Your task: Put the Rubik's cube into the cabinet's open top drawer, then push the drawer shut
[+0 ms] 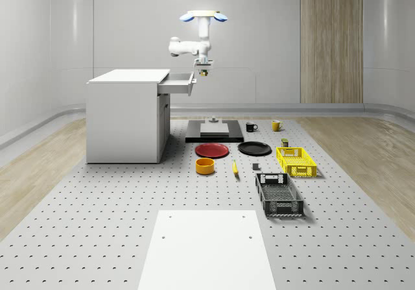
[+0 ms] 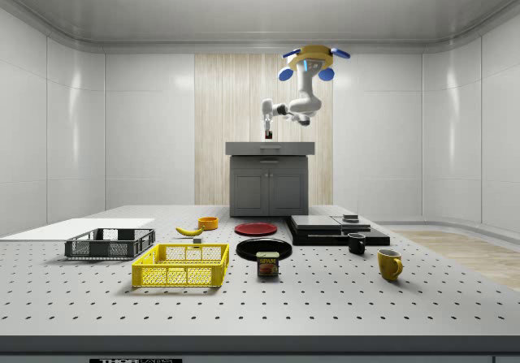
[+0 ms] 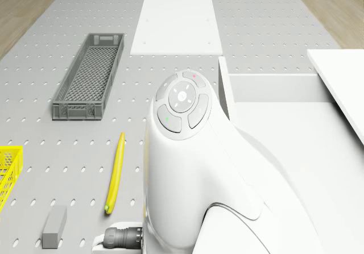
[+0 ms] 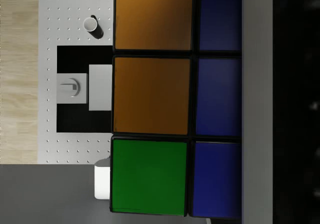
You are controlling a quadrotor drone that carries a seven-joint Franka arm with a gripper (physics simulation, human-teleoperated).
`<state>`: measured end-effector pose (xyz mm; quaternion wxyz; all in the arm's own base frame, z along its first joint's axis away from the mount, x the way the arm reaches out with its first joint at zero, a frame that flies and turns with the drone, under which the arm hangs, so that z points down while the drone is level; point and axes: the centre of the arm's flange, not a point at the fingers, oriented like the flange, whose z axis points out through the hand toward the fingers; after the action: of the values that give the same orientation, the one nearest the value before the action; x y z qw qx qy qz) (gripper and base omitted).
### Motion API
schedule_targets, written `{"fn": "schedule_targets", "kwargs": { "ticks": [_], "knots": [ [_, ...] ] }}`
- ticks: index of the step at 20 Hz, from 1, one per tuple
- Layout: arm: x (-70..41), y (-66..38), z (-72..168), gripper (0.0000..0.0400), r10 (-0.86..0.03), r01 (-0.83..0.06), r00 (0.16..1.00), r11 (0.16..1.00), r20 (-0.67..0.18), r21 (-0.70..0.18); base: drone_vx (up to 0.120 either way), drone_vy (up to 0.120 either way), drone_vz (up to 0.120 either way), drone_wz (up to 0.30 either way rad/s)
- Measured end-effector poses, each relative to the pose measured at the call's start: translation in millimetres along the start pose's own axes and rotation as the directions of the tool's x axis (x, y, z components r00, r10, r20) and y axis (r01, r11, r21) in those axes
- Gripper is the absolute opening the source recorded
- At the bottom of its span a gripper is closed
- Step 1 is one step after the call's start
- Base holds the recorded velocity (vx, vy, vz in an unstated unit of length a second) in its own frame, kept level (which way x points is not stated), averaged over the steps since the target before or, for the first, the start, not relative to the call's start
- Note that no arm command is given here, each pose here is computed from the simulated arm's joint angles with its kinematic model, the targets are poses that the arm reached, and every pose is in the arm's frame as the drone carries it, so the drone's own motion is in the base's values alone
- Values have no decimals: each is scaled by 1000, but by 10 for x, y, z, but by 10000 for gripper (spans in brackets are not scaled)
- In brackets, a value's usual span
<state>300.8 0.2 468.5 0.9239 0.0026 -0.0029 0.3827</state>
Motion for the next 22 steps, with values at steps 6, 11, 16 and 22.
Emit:
{"fn": "schedule_targets", "kwargs": {
  "ticks": [6,11,16,22],
  "knots": [
    [0,0,0,321,0,0,1000,1000,0,0,0,-120,107,0],
    [0,0,0,321,0,0,1000,1000,0,0,0,-120,0,0],
    [0,0,0,321,0,0,1000,1000,0,0,0,-120,0,0],
    [0,0,0,321,0,0,1000,1000,0,0,0,-120,0,0]
  ]
}}
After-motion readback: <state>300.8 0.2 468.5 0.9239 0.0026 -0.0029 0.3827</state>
